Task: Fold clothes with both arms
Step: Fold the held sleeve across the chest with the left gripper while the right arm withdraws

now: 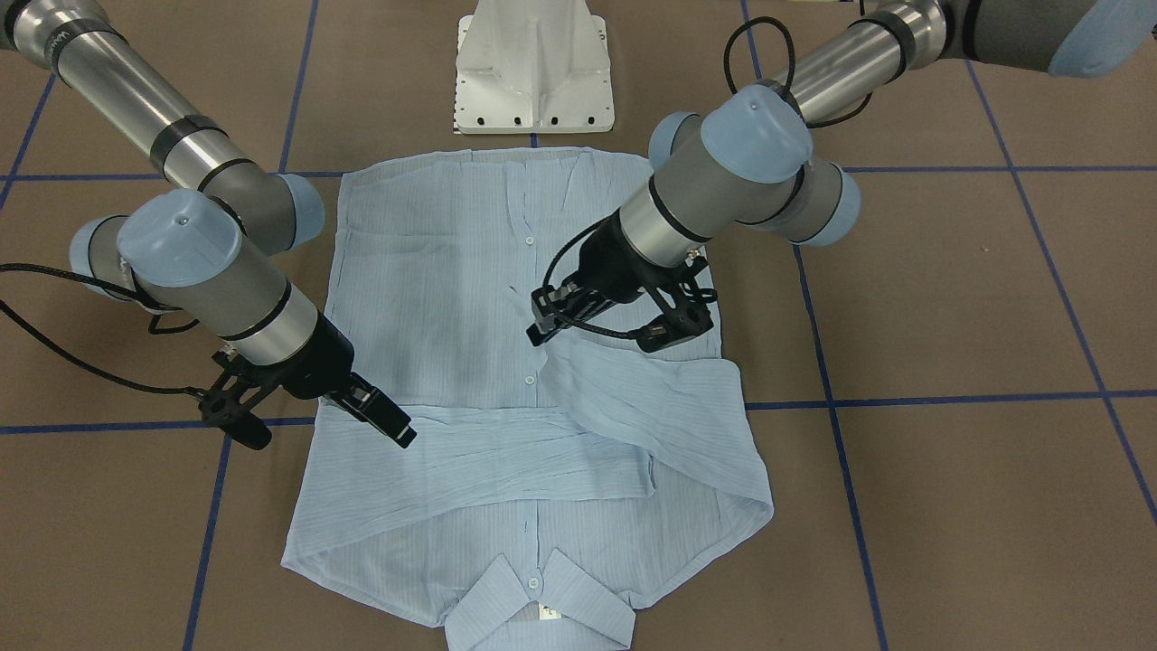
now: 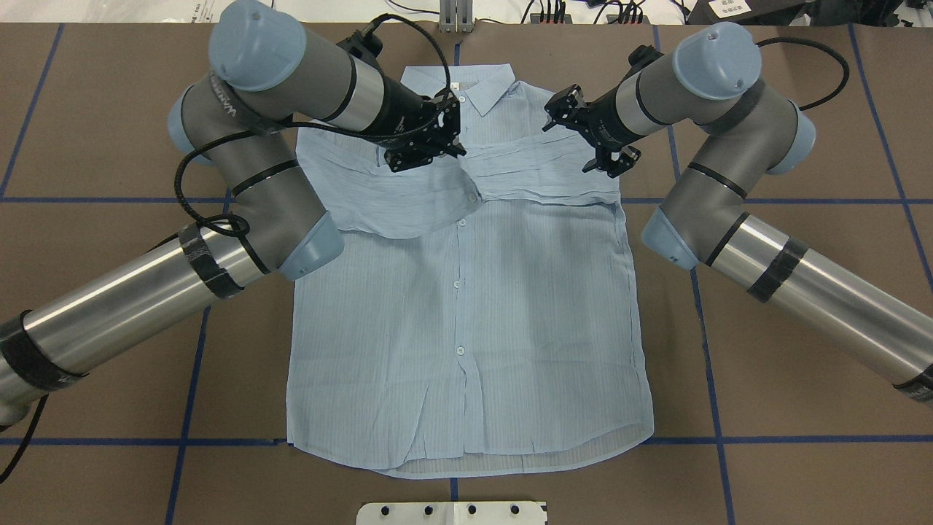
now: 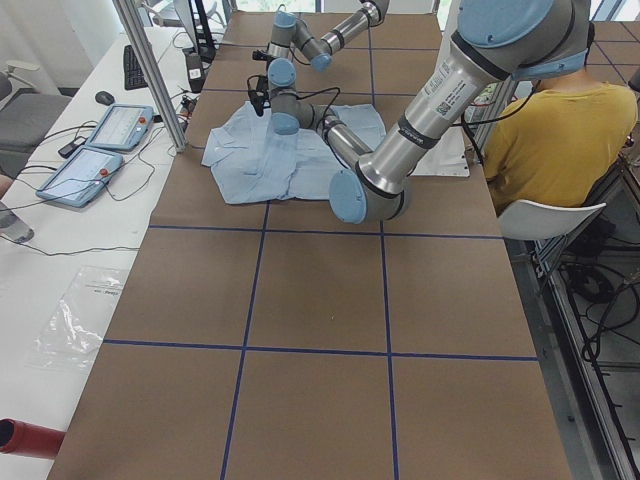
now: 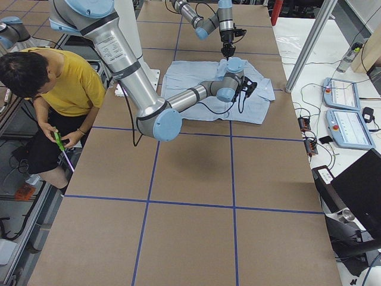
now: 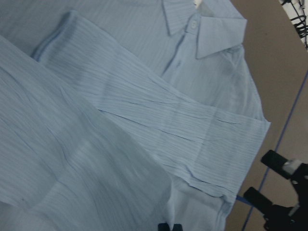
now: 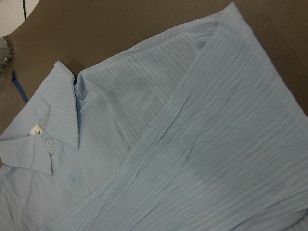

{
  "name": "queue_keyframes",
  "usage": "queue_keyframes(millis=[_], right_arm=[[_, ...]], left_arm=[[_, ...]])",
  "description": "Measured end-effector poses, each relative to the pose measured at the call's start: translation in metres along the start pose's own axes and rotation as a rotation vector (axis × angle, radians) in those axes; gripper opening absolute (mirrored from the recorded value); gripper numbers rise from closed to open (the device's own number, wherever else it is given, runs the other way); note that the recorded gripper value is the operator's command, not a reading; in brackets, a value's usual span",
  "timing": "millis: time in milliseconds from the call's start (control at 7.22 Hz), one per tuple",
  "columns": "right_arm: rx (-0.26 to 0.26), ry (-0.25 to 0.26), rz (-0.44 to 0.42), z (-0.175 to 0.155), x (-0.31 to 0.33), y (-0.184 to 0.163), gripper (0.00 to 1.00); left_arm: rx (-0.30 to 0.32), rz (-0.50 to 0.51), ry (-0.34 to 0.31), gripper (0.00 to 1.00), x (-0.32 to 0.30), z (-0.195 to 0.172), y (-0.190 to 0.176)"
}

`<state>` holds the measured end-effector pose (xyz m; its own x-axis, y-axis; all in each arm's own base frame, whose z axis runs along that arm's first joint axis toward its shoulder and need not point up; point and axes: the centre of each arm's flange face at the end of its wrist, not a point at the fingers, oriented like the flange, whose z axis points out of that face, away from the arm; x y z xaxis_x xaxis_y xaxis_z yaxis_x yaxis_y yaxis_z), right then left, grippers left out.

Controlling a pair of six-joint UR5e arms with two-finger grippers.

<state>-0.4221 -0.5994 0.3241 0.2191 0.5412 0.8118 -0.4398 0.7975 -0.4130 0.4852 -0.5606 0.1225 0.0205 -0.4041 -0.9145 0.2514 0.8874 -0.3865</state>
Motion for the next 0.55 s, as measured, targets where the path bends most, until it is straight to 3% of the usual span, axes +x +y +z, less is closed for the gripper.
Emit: queue_keyframes(millis=[277,554], right_arm=[[0.004,0.014,-0.02,-0.007,0.026,-0.01,1.0],[0.005,0.04,-0.057,-0.029,0.059,-0.05,1.0]], left_arm=[[0.064,-0.001,0.054,0.0,0.033,0.016,0.014],[0.101,0.006,0.075,0.0,0.03,0.055,0.047]])
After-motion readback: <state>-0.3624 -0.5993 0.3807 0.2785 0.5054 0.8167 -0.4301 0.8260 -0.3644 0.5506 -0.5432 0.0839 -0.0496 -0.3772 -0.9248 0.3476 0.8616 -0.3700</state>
